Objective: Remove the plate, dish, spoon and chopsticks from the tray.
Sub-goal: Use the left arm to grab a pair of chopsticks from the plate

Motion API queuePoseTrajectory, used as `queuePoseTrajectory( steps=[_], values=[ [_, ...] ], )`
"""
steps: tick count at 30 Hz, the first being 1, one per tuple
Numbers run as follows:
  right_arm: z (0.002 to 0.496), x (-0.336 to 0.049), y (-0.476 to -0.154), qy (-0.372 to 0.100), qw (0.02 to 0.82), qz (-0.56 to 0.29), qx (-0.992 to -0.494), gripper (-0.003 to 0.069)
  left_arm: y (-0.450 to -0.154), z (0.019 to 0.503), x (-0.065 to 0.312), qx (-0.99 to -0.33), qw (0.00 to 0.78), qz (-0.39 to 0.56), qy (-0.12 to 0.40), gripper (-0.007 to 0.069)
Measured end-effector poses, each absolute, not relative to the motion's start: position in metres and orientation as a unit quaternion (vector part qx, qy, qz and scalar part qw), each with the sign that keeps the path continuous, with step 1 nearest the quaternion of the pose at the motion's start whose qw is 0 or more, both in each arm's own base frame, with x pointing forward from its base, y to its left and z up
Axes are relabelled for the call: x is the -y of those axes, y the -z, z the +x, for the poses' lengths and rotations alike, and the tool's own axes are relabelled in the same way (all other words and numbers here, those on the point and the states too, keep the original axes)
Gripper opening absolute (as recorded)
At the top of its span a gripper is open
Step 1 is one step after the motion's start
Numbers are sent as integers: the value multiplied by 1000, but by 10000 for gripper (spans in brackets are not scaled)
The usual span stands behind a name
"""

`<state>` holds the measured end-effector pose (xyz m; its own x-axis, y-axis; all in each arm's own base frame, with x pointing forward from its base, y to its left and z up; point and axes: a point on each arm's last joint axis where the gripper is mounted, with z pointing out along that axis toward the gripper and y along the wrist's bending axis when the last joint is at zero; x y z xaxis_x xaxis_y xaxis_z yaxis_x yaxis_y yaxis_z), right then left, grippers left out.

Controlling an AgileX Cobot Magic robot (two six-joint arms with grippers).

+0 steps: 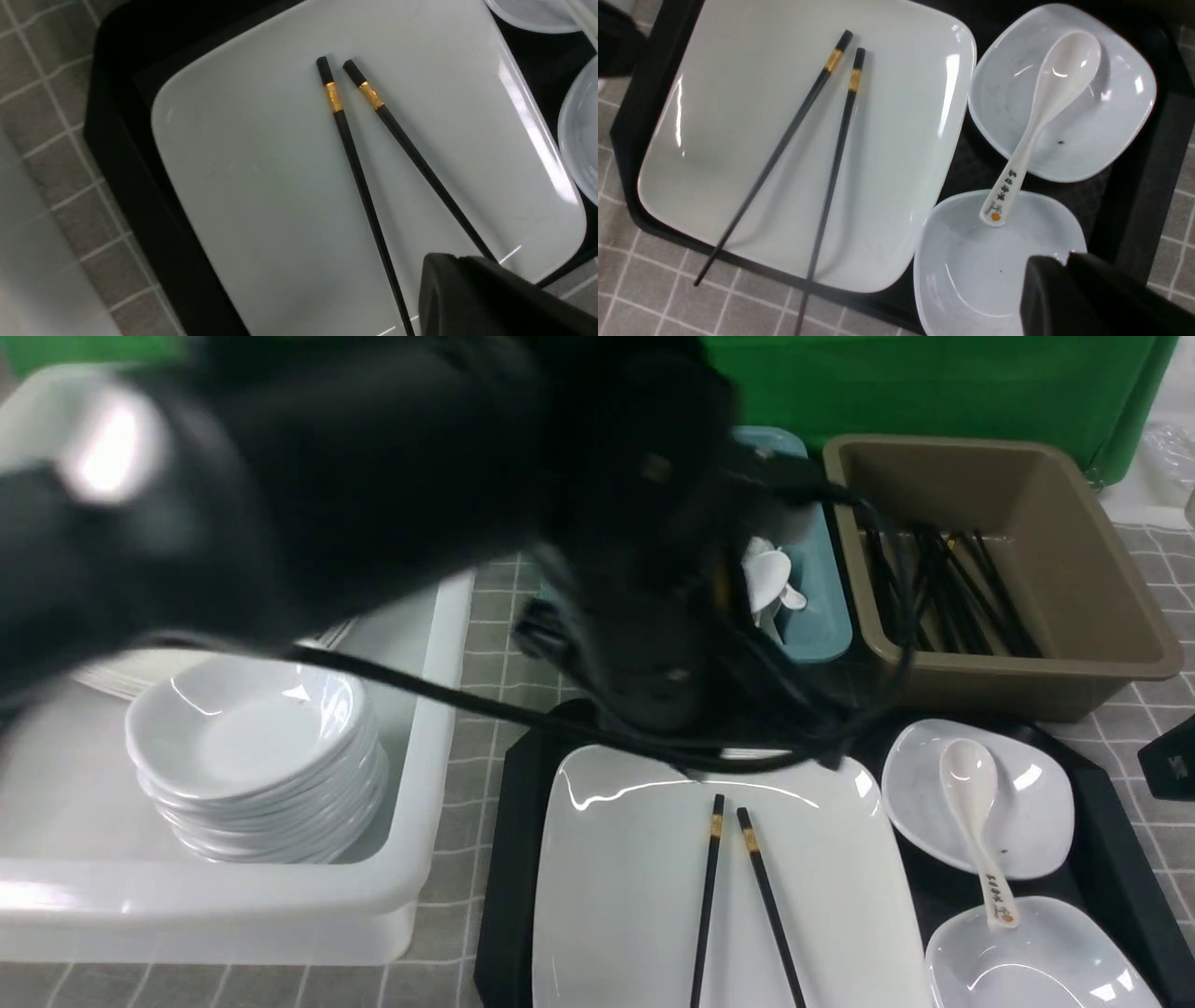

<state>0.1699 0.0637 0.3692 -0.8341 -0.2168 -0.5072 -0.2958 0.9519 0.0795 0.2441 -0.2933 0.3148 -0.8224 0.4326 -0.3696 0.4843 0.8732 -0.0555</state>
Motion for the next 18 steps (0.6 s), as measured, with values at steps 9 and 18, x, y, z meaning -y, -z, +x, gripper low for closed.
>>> queuePoseTrajectory(
  steps=[9, 18],
  values=[
    [165, -62, -372, -76, 262, -142, -951, 120, -256, 268, 325, -964, 137, 224, 50, 368],
    [163, -61, -374, -74, 265, -152, -949, 129, -210, 279, 341, -969, 110, 209, 67, 603]
  ],
)
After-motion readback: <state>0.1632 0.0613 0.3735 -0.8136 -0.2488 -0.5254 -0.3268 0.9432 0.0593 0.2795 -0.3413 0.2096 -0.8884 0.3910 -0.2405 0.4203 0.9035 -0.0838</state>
